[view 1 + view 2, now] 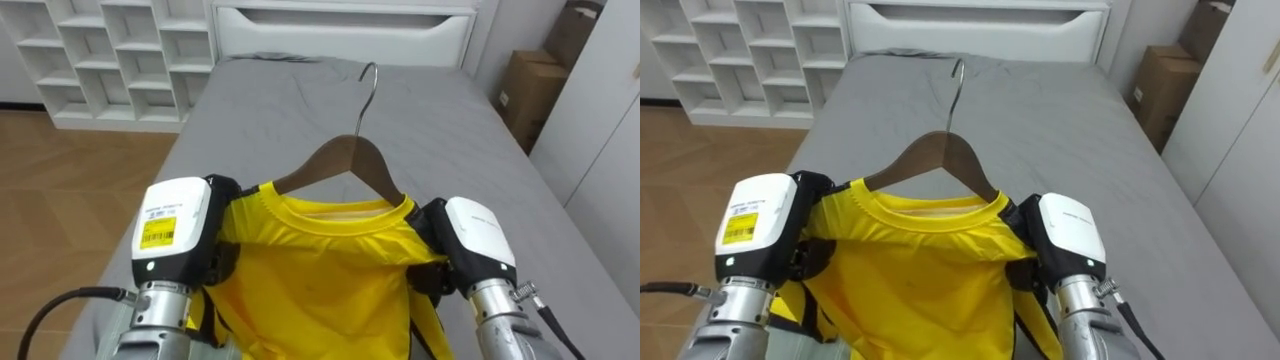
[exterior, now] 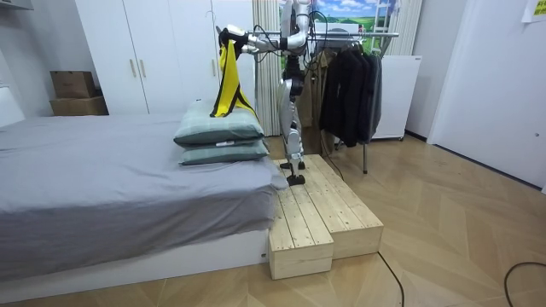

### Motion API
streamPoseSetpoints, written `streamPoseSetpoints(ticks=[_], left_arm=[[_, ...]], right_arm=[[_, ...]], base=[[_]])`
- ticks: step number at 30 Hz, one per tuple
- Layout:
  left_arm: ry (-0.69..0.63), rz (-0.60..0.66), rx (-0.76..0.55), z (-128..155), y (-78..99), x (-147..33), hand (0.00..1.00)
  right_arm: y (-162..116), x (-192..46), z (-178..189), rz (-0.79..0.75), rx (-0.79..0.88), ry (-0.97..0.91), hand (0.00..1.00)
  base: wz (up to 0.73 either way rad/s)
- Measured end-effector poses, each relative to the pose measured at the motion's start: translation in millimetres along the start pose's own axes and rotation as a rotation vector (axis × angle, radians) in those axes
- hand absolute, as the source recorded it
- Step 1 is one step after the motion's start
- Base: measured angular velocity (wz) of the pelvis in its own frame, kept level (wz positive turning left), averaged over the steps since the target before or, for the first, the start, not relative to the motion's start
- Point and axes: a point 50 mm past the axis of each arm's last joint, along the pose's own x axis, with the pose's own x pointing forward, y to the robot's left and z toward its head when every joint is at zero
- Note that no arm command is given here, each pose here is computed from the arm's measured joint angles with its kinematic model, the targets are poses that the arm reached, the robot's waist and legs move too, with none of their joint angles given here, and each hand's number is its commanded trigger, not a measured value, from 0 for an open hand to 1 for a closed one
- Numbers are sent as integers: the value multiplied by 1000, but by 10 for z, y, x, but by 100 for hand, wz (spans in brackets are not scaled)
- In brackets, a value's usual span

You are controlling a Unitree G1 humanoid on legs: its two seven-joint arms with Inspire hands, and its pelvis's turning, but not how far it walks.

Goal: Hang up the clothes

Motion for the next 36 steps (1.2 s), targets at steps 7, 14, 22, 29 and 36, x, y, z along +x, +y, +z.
streamPoseSetpoints(ticks=[7,14,22,29,36], left_arm=[[25,-3,-88,46,-35,-6,0],[33,-5,-116,64,-49,-9,0],[38,-16,-118,59,-65,-29,0],[29,-32,-124,66,-78,-41,0],[55,-43,-168,39,-97,-72,0]], right_arm=[[70,-9,-20,42,11,15,100],[81,-10,-20,61,9,15,100],[117,-20,-49,89,-7,24,100],[153,-43,-126,108,-81,40,100],[196,-77,-199,130,-101,64,100]], base=[[0],[0],[-4],[0],[0]])
